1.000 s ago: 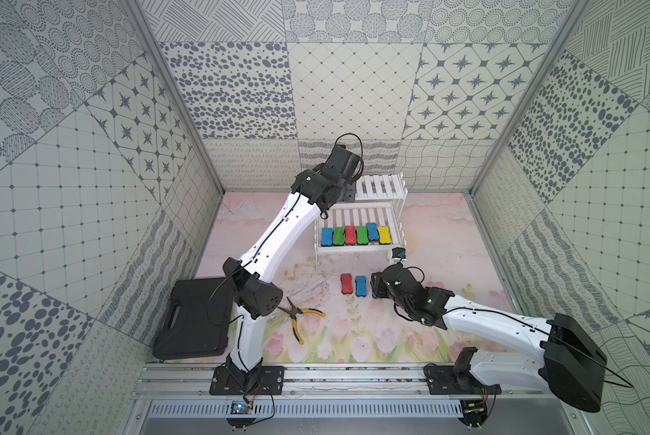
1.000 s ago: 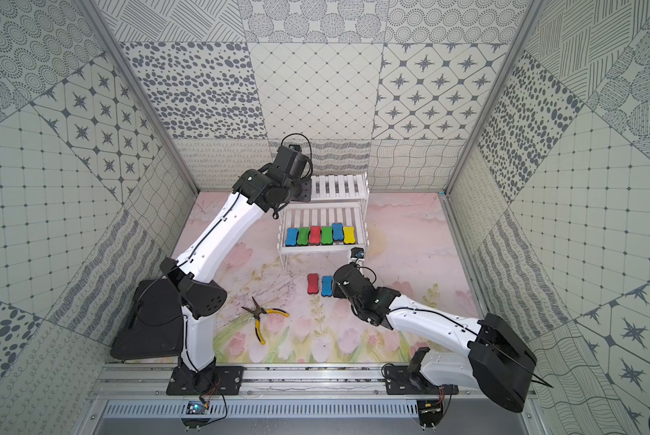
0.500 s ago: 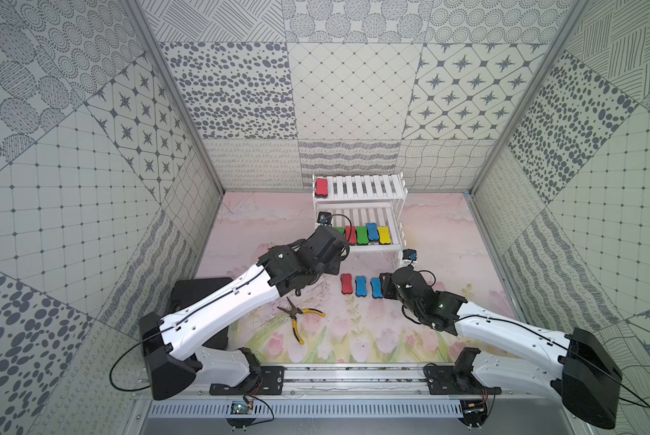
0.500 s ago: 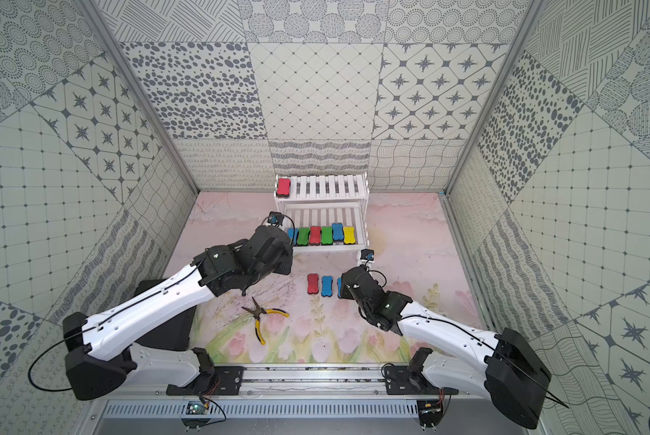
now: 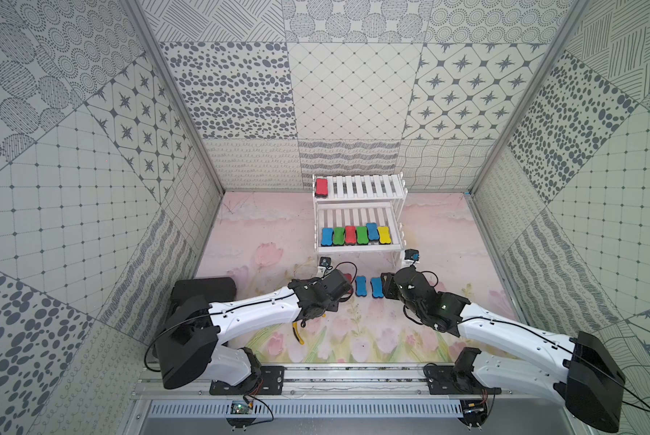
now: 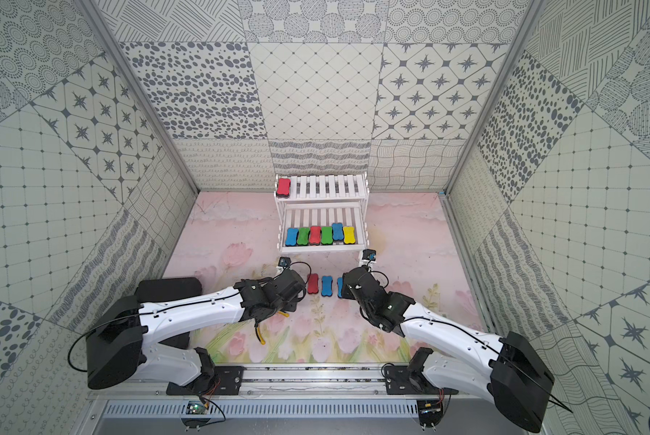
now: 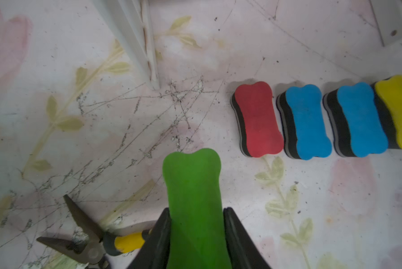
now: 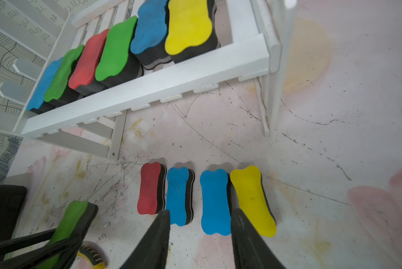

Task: Remove the whiteboard erasers from the shelf
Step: Place the whiteboard eraser at the center of the board.

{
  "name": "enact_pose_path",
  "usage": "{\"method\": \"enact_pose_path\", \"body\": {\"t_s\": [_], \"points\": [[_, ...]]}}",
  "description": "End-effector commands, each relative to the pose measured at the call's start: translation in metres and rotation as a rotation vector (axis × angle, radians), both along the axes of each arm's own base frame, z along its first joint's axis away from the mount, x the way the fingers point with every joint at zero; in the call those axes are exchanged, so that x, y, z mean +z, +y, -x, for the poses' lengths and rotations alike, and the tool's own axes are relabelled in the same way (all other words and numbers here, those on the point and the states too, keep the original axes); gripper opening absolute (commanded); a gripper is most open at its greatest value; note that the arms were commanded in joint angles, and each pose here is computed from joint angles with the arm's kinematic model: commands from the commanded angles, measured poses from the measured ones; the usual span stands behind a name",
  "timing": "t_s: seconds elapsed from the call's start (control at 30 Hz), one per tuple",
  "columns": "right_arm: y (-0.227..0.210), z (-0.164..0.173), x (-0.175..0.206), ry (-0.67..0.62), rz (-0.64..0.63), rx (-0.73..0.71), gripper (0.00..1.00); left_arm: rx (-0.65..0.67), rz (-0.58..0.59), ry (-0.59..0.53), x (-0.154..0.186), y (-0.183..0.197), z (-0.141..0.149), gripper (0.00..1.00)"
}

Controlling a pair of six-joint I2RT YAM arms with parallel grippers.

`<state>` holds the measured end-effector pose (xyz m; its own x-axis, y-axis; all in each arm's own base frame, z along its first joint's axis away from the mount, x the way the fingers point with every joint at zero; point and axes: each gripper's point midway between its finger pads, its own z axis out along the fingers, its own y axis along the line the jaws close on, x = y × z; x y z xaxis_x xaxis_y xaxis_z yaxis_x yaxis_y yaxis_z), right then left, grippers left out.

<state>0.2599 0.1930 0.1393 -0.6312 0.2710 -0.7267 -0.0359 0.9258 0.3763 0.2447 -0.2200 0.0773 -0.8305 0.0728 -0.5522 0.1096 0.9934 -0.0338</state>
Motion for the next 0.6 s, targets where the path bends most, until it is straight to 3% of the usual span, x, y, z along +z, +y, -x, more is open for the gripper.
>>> {"method": "enact_pose_path", "body": {"t_s": [0.0,0.37,0.57], "points": [[-0.008,0.000,0.003,-0.017,-0.011,-0.030,0.46,0.025,0.157,-0.008,-0.016,-0.038,-0.021,0.32],[-0.013,0.003,0.006,-0.025,-0.022,-0.038,0.47,0.070,0.137,0.031,-0.040,-0.035,-0.035,0.34],[-0.014,0.003,0.005,-0.025,-0.021,-0.041,0.46,0.087,0.107,0.065,-0.052,-0.030,-0.034,0.46]]}}
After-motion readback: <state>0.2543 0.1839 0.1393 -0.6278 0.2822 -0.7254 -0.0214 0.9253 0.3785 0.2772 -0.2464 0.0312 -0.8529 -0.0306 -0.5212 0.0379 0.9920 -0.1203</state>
